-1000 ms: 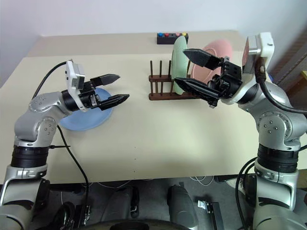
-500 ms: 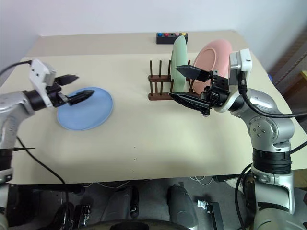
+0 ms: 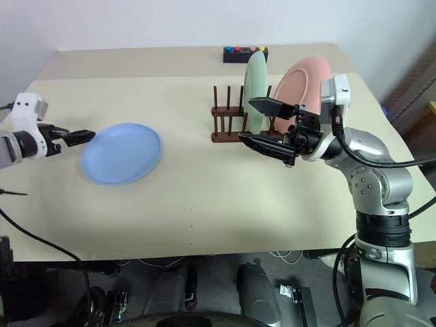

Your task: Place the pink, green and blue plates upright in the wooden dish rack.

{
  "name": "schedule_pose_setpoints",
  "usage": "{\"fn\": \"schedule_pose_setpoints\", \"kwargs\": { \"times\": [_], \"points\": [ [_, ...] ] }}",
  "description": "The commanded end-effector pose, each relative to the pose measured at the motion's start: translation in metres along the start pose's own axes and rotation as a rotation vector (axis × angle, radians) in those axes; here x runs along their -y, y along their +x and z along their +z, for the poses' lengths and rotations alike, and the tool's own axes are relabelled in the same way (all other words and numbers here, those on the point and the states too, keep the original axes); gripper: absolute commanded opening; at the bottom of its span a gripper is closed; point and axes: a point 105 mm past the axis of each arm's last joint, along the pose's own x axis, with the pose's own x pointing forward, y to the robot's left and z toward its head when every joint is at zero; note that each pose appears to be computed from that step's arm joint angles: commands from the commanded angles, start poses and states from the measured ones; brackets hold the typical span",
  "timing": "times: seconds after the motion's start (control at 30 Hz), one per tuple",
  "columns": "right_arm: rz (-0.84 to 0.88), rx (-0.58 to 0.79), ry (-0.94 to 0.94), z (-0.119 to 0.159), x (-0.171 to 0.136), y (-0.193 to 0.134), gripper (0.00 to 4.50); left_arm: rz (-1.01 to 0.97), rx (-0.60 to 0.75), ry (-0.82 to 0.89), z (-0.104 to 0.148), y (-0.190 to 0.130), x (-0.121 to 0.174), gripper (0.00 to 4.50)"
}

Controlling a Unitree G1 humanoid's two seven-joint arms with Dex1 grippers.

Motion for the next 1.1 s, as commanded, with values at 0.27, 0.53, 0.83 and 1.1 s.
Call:
{"fn": "schedule_pose_setpoints", "kwargs": {
  "times": [0.27, 0.53, 0.83, 1.1],
  "points": [
    [-0.012, 0.020, -0.037, 0.007, -0.002, 0.000, 4.43, -0.033, -0.185, -0.078, 0.007, 0.000, -0.005, 4.50],
    [-0.041, 0.025, -0.023, 0.004, -0.003, -0.002, 4.43, 0.057, -0.267, -0.131, 0.012, 0.004, -0.008, 4.50],
    [-0.049, 0.026, -0.014, 0.005, -0.003, -0.002, 4.43, 0.015, -0.344, -0.153, 0.007, 0.016, 0.011, 4.50],
    [-0.055, 0.025, -0.010, 0.005, -0.002, -0.003, 4.43, 0.047, -0.391, -0.116, 0.004, 0.015, 0.009, 4.50]
  ]
}}
